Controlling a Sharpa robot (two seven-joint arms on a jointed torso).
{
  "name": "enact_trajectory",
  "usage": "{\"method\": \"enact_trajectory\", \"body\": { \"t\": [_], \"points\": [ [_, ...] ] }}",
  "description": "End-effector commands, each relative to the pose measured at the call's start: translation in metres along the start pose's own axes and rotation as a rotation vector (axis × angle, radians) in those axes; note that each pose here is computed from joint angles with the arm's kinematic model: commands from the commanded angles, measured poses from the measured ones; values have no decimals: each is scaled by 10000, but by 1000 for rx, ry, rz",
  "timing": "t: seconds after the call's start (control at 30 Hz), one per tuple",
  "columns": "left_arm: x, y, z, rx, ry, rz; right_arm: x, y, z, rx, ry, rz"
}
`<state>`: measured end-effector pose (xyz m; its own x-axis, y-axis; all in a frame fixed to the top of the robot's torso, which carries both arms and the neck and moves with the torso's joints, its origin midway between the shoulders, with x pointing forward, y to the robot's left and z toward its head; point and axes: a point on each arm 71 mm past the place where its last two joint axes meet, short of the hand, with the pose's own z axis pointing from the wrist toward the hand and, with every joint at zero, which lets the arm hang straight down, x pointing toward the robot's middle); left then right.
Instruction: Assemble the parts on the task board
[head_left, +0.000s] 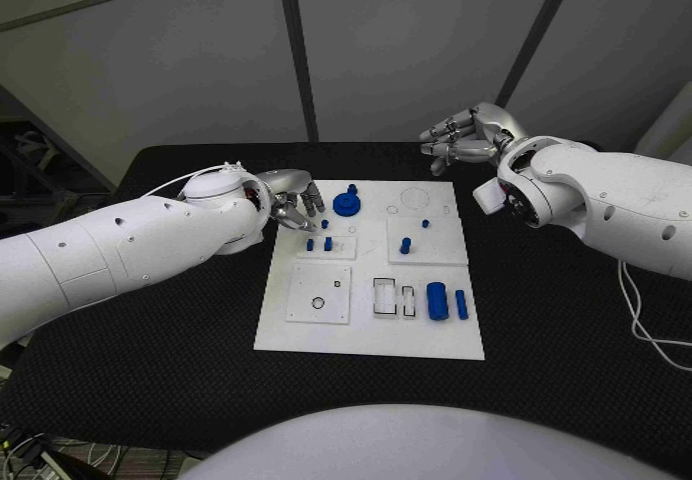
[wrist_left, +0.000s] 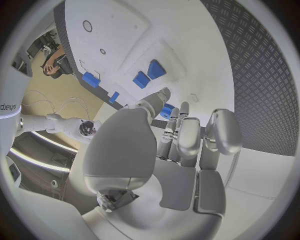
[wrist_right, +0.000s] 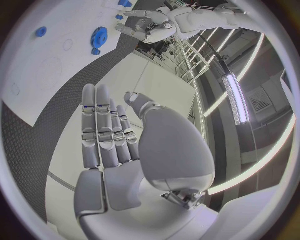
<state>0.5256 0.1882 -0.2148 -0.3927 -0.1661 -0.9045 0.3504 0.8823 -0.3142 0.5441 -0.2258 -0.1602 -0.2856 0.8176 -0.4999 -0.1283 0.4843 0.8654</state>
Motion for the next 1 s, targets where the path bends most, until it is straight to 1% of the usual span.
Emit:
{"method": "enact_trajectory", "body": {
  "t": [0.03,0.17,0.3,0.47,0.5,0.6,0.63,0.67,0.77,0.83,0.93,1.0],
  "points": [
    [-117,38,-29,7,-65,-80,-5,-22,-26,-9,75,-196],
    [-228,123,-94,14,-119,-211,-23,-49,-75,-17,112,-370],
    [-299,197,-176,26,-165,-356,-10,-89,-144,-22,133,-522],
    [-350,233,-292,50,-210,-488,51,-125,-227,-33,133,-677],
    [-355,235,-308,53,-216,-508,62,-130,-237,-35,133,-694],
    [-371,244,-377,71,-238,-630,121,-147,-276,-42,136,-763],
    [-371,254,-403,72,-243,-701,151,-157,-292,-44,139,-787],
    [-371,259,-411,71,-245,-726,162,-161,-297,-45,140,-795],
    [-372,306,-467,73,-259,-899,250,-193,-335,-51,151,-843],
    [-375,329,-490,80,-264,-984,294,-211,-348,-52,159,-859],
    [-382,340,-516,101,-271,-1088,362,-233,-361,-54,172,-871],
    [-386,335,-528,114,-274,-1128,401,-240,-365,-56,179,-874]
  ]
}}
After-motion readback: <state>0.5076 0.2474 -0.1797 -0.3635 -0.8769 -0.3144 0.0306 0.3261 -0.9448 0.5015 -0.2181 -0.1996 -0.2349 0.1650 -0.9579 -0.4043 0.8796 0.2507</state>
